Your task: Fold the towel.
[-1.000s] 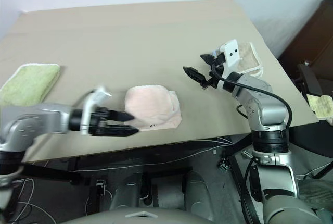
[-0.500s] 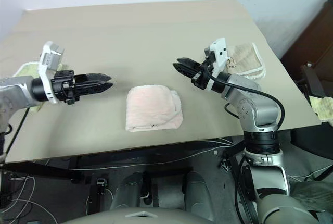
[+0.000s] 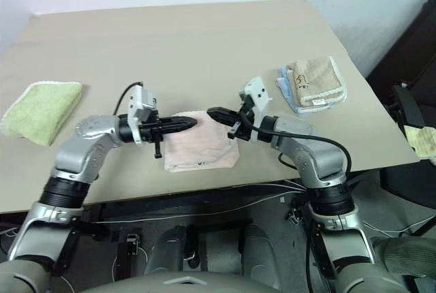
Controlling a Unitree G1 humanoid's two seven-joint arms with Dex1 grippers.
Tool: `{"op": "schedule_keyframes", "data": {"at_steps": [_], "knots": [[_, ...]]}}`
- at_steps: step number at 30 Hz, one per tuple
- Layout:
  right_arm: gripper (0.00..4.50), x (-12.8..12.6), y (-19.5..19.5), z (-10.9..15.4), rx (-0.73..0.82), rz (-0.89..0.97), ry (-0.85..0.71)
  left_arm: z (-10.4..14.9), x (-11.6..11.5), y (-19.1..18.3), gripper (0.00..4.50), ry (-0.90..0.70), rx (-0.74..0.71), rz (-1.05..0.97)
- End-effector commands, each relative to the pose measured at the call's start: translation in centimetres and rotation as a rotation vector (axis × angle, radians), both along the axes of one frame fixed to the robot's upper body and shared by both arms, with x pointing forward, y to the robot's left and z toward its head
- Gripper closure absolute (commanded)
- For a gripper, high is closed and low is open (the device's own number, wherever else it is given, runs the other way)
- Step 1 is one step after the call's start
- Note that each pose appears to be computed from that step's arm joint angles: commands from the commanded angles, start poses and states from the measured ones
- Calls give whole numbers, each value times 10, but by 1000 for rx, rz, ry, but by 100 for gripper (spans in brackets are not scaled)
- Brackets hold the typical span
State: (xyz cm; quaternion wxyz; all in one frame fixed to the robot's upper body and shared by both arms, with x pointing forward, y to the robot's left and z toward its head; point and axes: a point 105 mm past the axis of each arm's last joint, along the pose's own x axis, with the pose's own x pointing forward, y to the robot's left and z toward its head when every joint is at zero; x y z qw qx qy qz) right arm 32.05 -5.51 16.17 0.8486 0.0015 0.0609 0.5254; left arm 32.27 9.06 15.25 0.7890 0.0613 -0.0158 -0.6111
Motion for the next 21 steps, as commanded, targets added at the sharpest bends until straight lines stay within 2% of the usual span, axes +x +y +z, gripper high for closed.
{"op": "schedule_keyframes", "data": {"at_steps": [1,4,8,12,15,18,21], "knots": [[450,-6,16,-7,-80,57,-55,1,6,-15,447,-48,-4,-22],[450,-1,17,-17,-103,28,-37,-19,9,-28,447,-27,5,-21],[450,0,3,-51,-216,-2,3,-42,5,-40,447,-14,4,-26],[450,2,-12,-78,-267,-50,44,-54,10,-42,447,-3,-33,34],[450,5,-16,-89,-271,-79,63,-62,9,-40,447,-3,-31,55],[450,8,-16,-93,-249,-94,76,-68,7,-34,447,-13,-20,63],[450,18,-10,-71,-127,-120,64,-64,6,-29,447,-21,-30,63]]}}
